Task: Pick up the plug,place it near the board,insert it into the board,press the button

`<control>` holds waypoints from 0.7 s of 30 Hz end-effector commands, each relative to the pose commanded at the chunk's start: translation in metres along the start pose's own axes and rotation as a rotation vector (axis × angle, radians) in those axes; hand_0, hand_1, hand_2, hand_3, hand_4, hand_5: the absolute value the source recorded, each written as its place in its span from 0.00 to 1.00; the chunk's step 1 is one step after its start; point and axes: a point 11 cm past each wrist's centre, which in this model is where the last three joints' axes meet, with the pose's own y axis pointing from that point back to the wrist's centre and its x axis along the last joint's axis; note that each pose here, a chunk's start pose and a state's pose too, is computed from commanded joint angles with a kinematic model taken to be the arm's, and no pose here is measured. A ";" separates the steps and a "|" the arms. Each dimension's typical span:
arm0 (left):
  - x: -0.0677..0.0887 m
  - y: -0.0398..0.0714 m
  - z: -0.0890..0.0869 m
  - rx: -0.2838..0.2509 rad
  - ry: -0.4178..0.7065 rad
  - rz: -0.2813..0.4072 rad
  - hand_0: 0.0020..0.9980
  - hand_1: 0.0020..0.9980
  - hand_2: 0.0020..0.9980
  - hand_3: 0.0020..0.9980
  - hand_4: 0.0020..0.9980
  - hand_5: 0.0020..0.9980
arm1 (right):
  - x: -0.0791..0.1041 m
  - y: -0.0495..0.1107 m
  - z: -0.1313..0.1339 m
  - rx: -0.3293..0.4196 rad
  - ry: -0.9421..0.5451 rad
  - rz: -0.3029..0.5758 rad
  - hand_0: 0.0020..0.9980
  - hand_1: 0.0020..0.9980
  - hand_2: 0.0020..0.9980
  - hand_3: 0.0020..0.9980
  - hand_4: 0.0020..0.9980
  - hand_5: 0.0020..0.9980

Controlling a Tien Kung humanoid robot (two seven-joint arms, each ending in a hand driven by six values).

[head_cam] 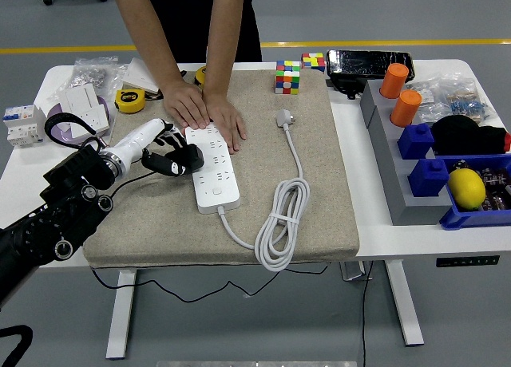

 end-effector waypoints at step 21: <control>-0.002 0.001 -0.004 0.007 0.009 -0.021 0.74 0.77 0.73 0.62 0.82 0.10 | 0.000 0.000 0.002 -0.001 0.003 -0.002 0.82 0.75 0.74 0.76 1.00 0.81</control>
